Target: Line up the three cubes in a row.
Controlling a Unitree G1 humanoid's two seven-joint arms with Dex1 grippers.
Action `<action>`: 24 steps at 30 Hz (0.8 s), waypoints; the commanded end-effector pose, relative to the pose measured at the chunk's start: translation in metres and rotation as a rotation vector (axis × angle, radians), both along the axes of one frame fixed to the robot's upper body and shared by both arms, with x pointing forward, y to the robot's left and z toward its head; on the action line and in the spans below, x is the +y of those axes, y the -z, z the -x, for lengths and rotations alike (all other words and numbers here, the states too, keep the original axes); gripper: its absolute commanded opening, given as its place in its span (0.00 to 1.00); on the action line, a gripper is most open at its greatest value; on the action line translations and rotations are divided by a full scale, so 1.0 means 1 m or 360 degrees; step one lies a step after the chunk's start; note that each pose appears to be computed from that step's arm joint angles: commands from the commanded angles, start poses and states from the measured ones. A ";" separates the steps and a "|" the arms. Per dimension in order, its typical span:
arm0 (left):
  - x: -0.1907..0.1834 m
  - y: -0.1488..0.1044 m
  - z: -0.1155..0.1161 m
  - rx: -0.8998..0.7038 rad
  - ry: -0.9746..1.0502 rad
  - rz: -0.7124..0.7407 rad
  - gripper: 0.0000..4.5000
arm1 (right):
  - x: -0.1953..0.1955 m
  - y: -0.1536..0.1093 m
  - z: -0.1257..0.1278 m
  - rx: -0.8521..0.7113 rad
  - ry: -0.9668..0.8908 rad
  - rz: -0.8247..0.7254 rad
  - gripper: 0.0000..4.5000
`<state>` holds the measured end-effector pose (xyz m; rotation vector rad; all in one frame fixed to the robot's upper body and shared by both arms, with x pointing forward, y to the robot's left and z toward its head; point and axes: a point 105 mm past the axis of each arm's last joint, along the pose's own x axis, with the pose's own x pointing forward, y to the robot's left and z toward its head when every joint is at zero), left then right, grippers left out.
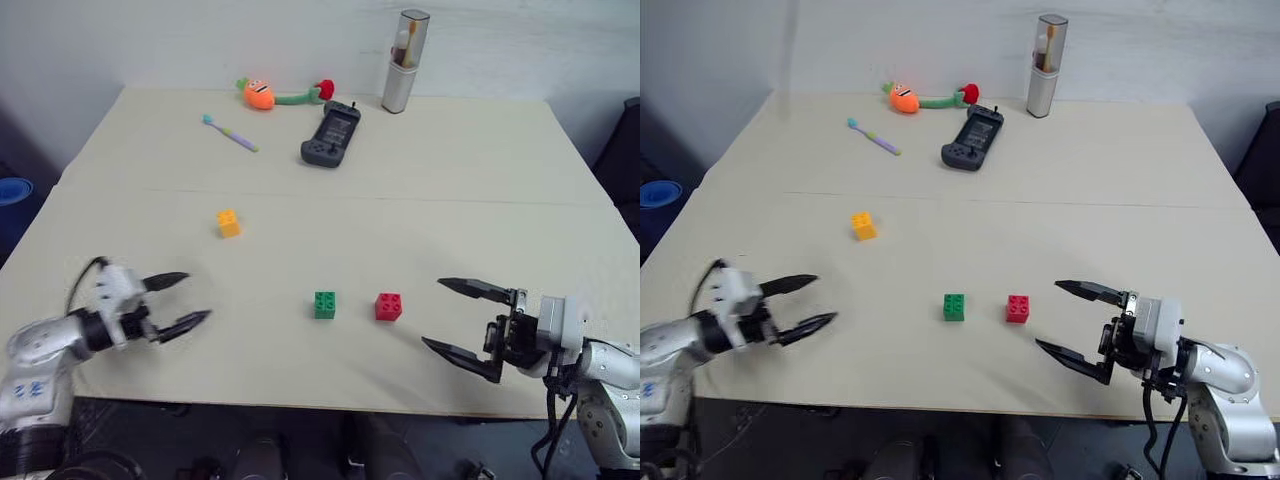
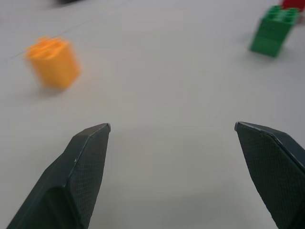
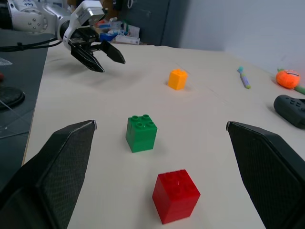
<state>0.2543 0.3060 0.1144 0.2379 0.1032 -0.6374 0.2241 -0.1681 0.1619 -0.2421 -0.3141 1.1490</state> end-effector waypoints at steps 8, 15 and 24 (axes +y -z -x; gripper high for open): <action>0.032 -0.010 0.031 -0.0127 -0.0507 0.0244 0.97 | 0.010 -0.006 -0.006 -0.0091 -0.0026 -0.0048 1.00; -0.043 -0.037 -0.040 -0.0080 -0.0709 0.0514 0.97 | 0.011 -0.008 -0.012 -0.0109 -0.0031 -0.0047 1.00; -0.117 -0.046 -0.096 -0.0073 -0.1150 0.0664 0.97 | 0.012 -0.011 -0.016 -0.0139 -0.0005 -0.0049 1.00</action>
